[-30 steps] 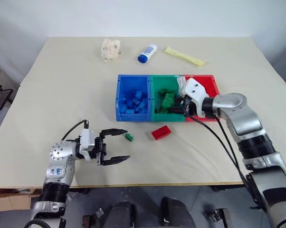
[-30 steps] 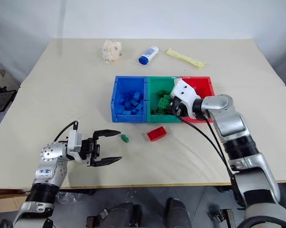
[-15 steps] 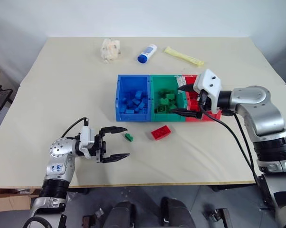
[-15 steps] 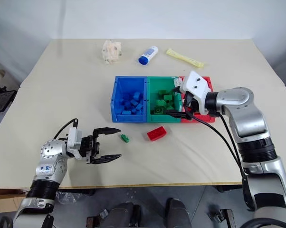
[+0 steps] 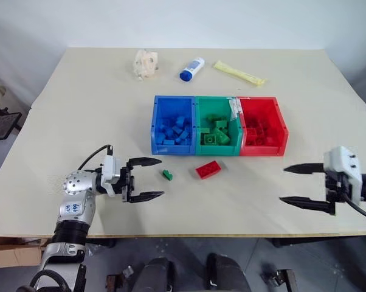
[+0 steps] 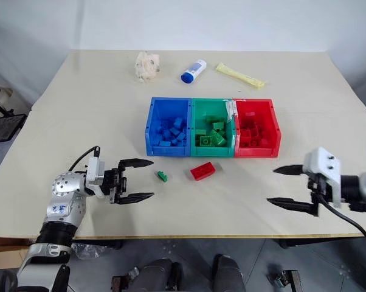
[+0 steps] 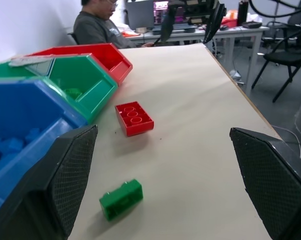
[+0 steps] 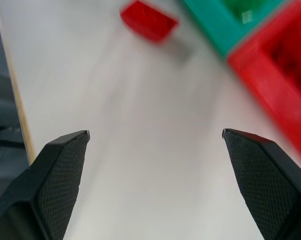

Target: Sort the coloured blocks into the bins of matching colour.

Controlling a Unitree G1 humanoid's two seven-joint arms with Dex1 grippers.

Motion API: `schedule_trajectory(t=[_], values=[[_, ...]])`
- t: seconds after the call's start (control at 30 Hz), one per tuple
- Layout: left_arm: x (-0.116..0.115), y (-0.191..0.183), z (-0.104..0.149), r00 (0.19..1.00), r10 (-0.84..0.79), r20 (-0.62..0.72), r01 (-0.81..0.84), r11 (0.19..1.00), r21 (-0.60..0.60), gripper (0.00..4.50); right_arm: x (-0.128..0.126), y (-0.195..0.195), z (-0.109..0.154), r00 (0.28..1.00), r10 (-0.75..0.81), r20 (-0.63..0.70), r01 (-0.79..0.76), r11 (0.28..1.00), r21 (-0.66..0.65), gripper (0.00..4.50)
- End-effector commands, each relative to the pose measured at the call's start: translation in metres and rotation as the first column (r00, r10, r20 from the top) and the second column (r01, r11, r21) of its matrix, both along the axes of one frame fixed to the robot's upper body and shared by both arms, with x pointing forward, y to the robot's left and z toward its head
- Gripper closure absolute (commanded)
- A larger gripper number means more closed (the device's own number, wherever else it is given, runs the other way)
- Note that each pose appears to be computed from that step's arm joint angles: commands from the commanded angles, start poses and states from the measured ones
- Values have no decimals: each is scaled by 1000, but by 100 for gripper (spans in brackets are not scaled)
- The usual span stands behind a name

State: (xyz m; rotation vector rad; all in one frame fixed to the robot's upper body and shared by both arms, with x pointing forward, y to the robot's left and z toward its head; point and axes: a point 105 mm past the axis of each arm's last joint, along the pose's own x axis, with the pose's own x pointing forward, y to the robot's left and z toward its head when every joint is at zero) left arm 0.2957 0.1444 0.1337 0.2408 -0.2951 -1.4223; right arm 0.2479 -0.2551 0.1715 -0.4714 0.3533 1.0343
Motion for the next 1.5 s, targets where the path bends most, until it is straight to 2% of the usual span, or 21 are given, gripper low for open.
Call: schedule_trajectory(t=[0.03, 0.3, 0.43, 0.63, 0.8, 0.93, 1.17, 1.3, 1.43, 1.5], values=[[2, 5, 5, 1000, 11, 27, -10, 1000, -2, 0, -3, 2, 17, 998, 7, 69, -6, 1000, -11, 4], [2, 5, 6, 999, 11, 31, -11, 1000, 0, 0, 7, 33, 16, 994, 59, 88, -59, 998, 6, 4], [0, 1, 7, 999, 4, 35, -4, 1000, -7, 0, 30, 84, 5, 982, 156, 106, -160, 986, 38, 4], [-6, 2, 8, 999, 13, 35, -13, 1000, -11, 0, 67, 121, -11, 968, 224, 110, -225, 974, -6, 4], [-12, 3, 7, 999, 30, 31, -30, 999, -14, 0, 86, 136, -24, 956, 273, 106, -268, 962, -61, 4], [-17, 6, 6, 998, 54, 25, -54, 998, -15, 0, 88, 148, -31, 937, 340, 82, -334, 939, -81, 4], [-23, 7, 5, 997, 78, 21, -78, 997, -18, 0, 96, 156, -41, 933, 355, 62, -346, 931, -114, 4], [-24, 8, 5, 996, 86, 20, -86, 996, -18, 0, 97, 158, -40, 933, 354, 57, -348, 932, -101, 94], [-23, 8, 5, 996, 87, 19, -87, 996, -19, 0, 98, 157, -34, 934, 348, 81, -340, 936, -95, 243], [-22, 7, 5, 996, 85, 19, -85, 996, -19, 0, 97, 157, -31, 935, 345, 87, -337, 937, -88, 303]])
